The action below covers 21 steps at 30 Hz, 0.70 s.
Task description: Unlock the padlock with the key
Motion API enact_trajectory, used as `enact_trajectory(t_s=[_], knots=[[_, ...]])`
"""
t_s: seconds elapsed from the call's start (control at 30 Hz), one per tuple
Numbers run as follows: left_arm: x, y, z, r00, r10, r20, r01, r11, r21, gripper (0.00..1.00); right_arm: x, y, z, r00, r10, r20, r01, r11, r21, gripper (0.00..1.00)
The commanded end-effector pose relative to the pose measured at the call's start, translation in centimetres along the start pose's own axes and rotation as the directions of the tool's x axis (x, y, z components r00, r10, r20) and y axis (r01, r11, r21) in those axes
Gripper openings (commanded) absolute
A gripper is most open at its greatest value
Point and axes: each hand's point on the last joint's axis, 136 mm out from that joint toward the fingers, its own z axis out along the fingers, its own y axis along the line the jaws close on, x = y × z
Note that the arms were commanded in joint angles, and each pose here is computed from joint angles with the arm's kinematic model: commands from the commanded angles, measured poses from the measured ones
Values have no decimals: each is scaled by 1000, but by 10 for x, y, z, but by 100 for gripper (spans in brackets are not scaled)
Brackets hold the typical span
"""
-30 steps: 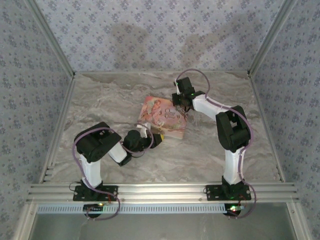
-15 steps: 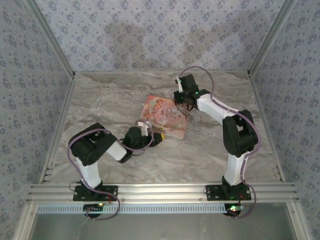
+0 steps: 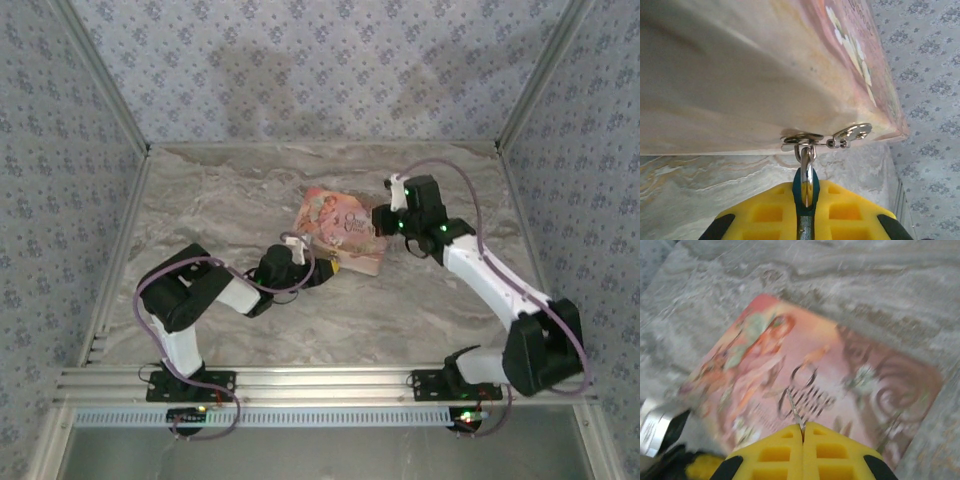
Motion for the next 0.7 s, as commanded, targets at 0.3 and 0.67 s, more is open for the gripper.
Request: enact_trajectory(t_s=[0.3, 0.67], knots=[[-13, -37, 20, 997, -57, 51, 48, 986, 160, 4, 86, 29, -55, 989, 136, -50, -143, 970, -196, 0], [-28, -54, 16, 994, -59, 91, 43, 985, 164, 4, 101, 41, -49, 946, 322, -50, -318, 882, -347, 0]])
